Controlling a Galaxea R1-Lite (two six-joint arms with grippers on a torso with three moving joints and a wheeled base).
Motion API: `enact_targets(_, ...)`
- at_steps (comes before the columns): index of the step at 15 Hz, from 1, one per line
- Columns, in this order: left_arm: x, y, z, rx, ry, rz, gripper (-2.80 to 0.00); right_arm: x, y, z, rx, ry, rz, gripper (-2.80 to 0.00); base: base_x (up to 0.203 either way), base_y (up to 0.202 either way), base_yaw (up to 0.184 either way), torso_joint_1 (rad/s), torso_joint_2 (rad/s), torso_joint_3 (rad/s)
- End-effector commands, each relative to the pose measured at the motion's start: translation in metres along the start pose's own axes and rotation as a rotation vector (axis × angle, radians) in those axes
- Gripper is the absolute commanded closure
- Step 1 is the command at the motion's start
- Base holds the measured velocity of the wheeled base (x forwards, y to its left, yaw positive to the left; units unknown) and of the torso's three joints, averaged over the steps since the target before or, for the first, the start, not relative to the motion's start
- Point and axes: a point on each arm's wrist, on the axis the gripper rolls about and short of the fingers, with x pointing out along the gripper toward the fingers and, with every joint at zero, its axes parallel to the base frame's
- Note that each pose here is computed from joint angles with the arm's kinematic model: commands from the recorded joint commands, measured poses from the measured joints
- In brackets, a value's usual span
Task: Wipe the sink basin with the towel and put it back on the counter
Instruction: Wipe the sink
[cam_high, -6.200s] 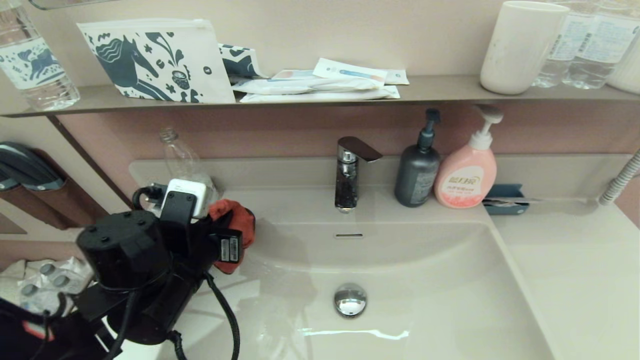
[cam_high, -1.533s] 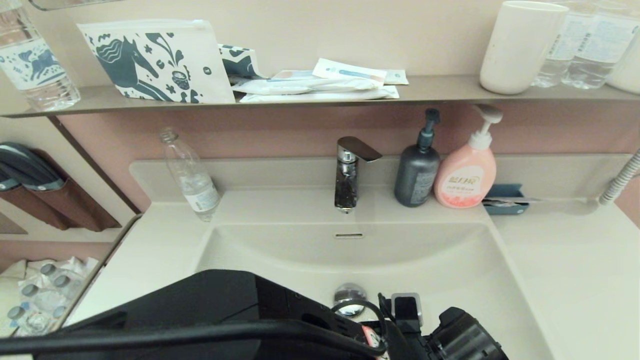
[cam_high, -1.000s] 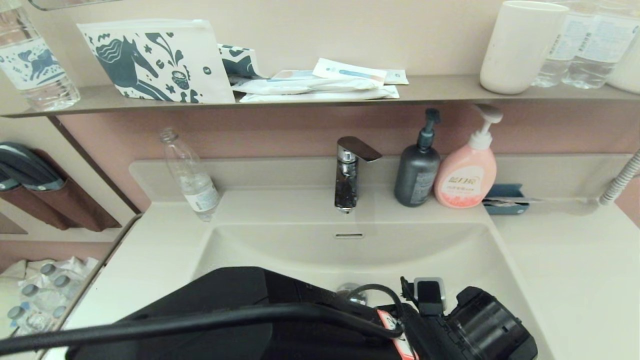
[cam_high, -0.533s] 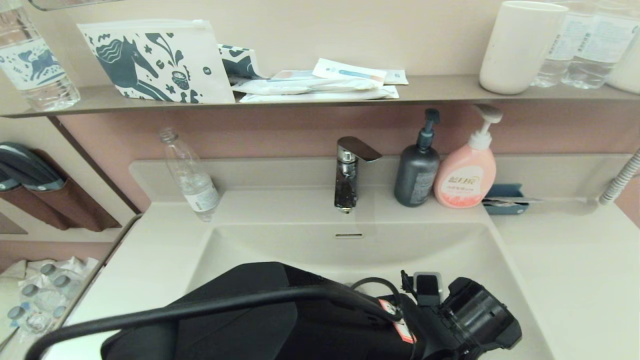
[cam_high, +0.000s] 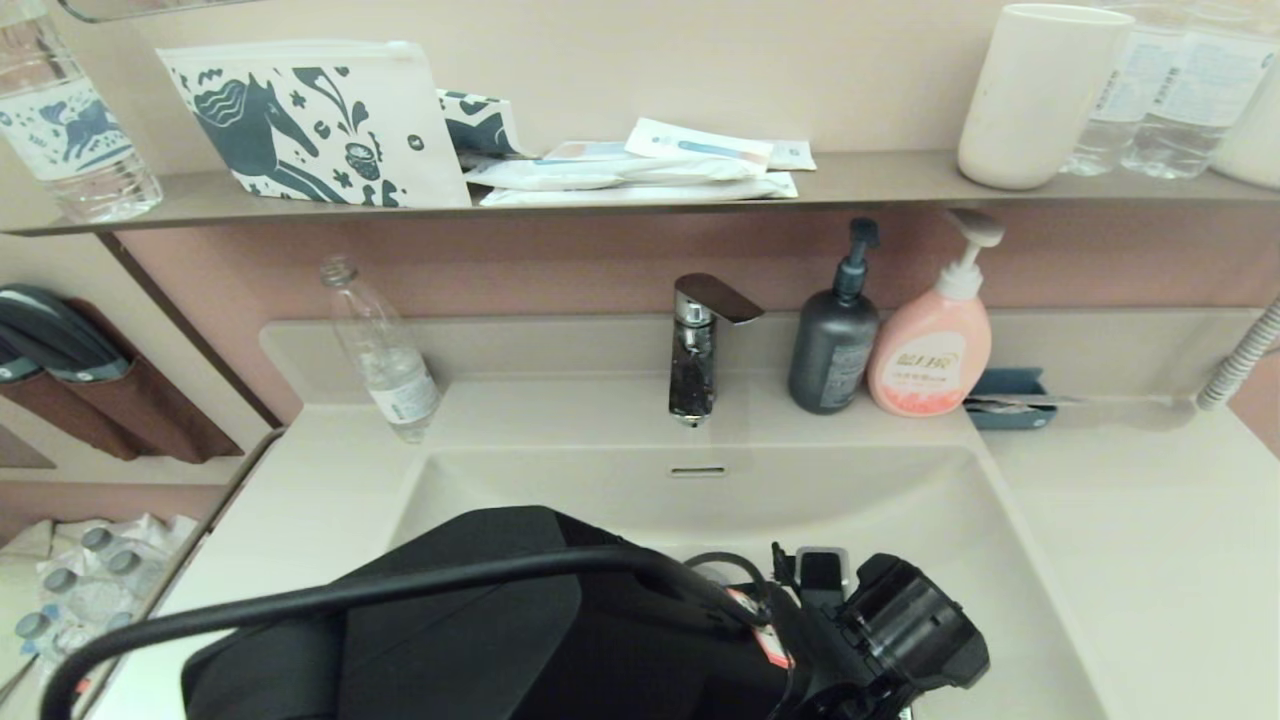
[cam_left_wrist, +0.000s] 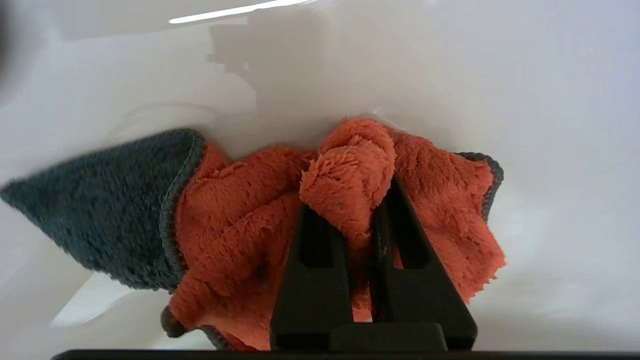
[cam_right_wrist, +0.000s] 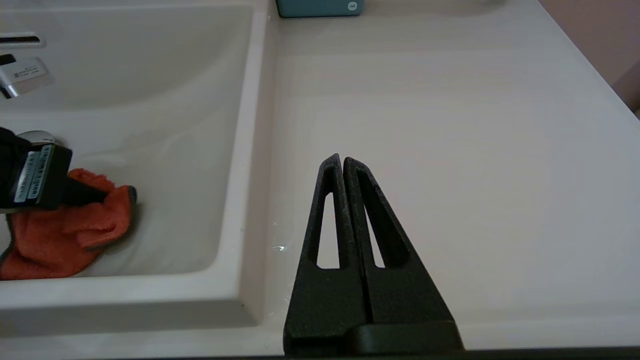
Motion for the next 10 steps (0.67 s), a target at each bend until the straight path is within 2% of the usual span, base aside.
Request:
enact_targets(1,0.008,0.02,-0.009,0.001,0.048,0.07,0.0,0.0,0.0,0.0,0.0,0.001,0.0,0.0,0.0,0.0,0.0,0.0,0.0,0.0)
enact_targets(5,-0.005,0.047,-0.01,-0.007,0.078,0.122,0.0,0.0,0.0,0.0,0.0,0.001,0.0,0.0,0.0,0.0,0.0,0.0,0.0,0.0)
enact_targets(10,-0.016,0.083,-0.016,0.032,0.13,0.193,0.0,0.0,0.0,0.0,0.0,0.001,0.0,0.0,0.0,0.0,0.0,0.0,0.0,0.0)
